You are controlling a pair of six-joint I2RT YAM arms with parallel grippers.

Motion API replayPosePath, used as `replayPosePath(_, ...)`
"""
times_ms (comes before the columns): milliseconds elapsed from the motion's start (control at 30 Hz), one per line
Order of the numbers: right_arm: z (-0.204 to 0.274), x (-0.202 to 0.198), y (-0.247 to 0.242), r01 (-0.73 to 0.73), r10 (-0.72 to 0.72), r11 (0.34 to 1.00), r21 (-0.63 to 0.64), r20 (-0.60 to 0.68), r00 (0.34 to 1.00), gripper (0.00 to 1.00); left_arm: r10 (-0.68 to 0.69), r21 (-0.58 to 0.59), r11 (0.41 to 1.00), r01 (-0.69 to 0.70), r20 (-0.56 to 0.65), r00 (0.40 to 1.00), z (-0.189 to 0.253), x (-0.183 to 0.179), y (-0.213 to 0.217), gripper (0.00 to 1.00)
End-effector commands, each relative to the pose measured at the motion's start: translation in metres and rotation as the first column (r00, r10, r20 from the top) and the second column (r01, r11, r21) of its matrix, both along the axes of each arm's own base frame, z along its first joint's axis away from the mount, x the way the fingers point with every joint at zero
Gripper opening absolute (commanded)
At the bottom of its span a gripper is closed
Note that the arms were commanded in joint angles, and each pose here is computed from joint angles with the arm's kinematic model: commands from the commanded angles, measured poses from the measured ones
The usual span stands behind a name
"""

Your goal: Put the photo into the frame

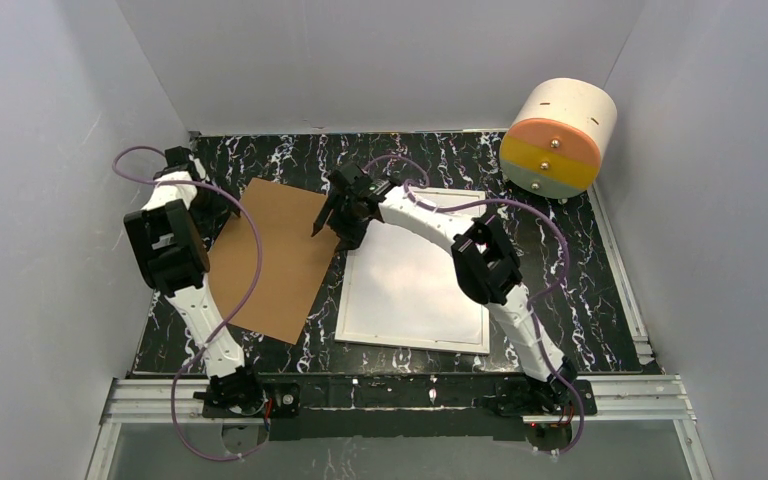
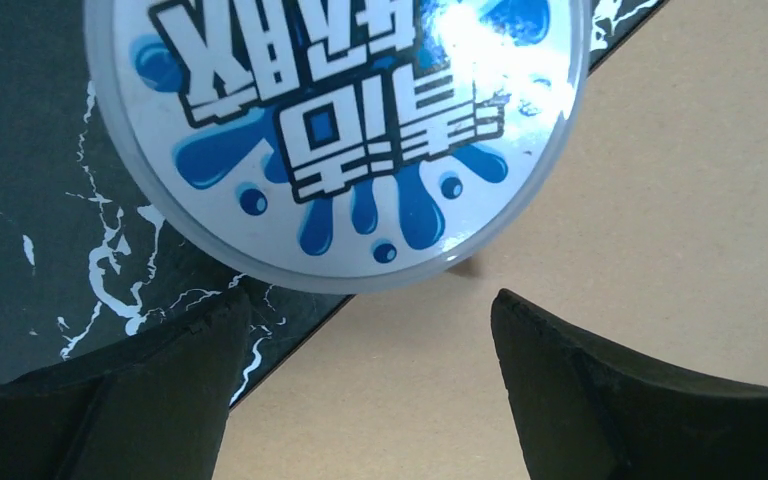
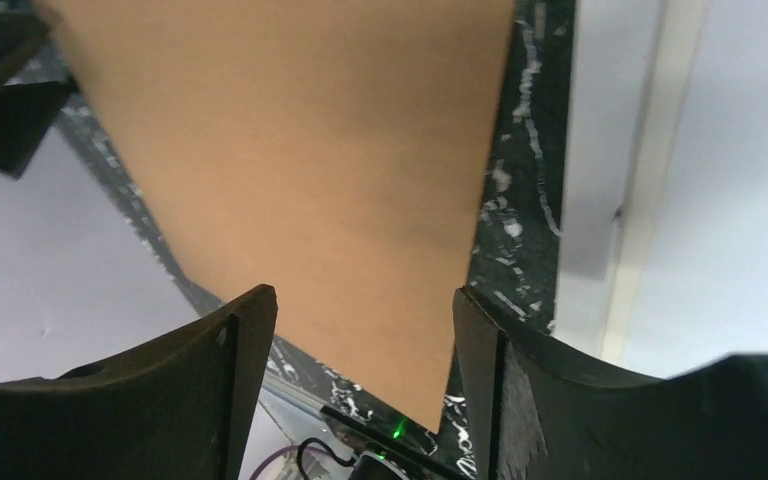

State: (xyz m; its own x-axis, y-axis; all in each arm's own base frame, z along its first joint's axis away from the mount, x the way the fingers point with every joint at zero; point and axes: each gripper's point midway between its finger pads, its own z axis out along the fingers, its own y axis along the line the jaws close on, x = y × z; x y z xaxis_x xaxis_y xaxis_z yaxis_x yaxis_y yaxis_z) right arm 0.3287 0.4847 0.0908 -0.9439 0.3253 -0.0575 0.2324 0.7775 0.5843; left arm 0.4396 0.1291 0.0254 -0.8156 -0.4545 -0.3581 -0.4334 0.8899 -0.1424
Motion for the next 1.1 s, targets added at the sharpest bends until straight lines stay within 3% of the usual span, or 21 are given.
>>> replayPosePath(0, -0.024, -0.012, -0.006, 0.023, -0.029, 0.997, -0.077, -0.082, 0.996, 0.74, -0.017, -0.063, 0.998, 0.015, -0.029, 0.999, -0.013, -0.009, -0.016, 0.87)
replayPosePath(367, -0.070, -0.009, -0.014, 0.010, -0.028, 0.978, -0.210, -0.086, 0.996, 0.74, -0.053, -0.256, 0.966, 0.024, -0.107, 0.993, -0.014, -0.029, -0.044, 0.80)
replayPosePath(633, -0.082, -0.009, -0.007, -0.010, -0.003, 0.977, -0.215, -0.059, 0.998, 0.74, -0.046, -0.293, 0.956, -0.002, -0.157, 0.987, -0.022, -0.041, -0.052, 0.73)
replayPosePath(867, -0.073, -0.011, 0.036, -0.111, 0.111, 0.994, 0.009, -0.042, 0.993, 0.73, -0.048, -0.297, 0.955, -0.017, -0.212, 0.976, -0.030, -0.056, -0.055, 0.67)
replayPosePath(1067, -0.018, -0.009, 0.073, -0.217, 0.201, 0.939, 0.266, 0.089, 0.976, 0.70, -0.053, -0.307, 0.952, -0.016, -0.212, 0.976, -0.029, -0.059, -0.057, 0.65)
